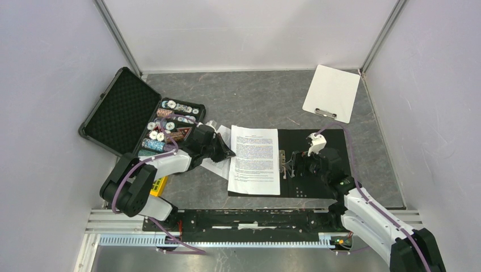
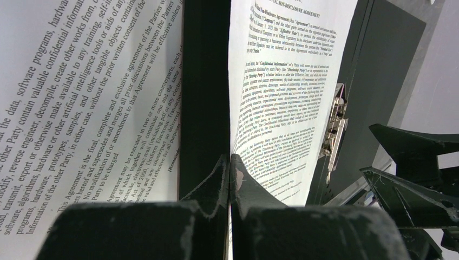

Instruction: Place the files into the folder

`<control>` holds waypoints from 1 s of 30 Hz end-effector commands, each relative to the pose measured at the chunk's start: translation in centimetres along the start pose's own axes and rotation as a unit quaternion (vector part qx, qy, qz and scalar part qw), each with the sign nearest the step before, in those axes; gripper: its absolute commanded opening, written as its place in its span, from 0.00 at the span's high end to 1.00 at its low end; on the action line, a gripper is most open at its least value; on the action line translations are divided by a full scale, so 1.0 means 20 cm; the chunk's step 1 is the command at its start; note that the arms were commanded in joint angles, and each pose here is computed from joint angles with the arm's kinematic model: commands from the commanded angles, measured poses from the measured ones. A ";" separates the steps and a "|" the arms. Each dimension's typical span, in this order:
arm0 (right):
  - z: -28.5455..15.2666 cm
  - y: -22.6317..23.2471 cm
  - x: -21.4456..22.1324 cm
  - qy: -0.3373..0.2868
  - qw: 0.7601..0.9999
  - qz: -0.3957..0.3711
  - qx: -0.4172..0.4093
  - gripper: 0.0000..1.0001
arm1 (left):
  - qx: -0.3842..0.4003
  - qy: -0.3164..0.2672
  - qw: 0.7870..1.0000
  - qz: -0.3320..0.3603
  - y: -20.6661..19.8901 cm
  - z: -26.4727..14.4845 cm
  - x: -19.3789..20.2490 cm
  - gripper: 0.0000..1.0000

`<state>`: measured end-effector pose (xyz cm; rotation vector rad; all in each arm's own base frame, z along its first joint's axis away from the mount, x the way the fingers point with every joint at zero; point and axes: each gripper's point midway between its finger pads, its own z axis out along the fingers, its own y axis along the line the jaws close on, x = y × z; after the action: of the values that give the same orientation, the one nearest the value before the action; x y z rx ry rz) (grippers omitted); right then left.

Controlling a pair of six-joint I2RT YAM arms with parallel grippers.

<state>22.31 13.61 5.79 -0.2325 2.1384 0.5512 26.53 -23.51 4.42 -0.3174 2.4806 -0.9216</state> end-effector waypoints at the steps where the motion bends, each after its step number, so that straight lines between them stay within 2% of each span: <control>1: 0.01 0.02 -0.05 -0.024 1.000 -0.009 -0.009 0.02 | 0.018 -0.012 1.000 -0.005 -0.04 0.01 -0.02 0.98; 15: 0.01 0.02 -0.06 -0.026 1.000 -0.008 -0.011 0.02 | -0.003 0.015 0.999 0.036 -0.03 0.05 -0.02 0.97; 30: 0.02 0.02 -0.05 -0.026 1.000 -0.005 -0.014 0.02 | 0.008 0.017 1.000 0.000 -0.05 0.05 0.05 0.98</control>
<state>22.53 13.72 5.92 -0.2315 2.1197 0.5567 26.06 -24.35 3.23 -0.2746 2.5388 -0.9055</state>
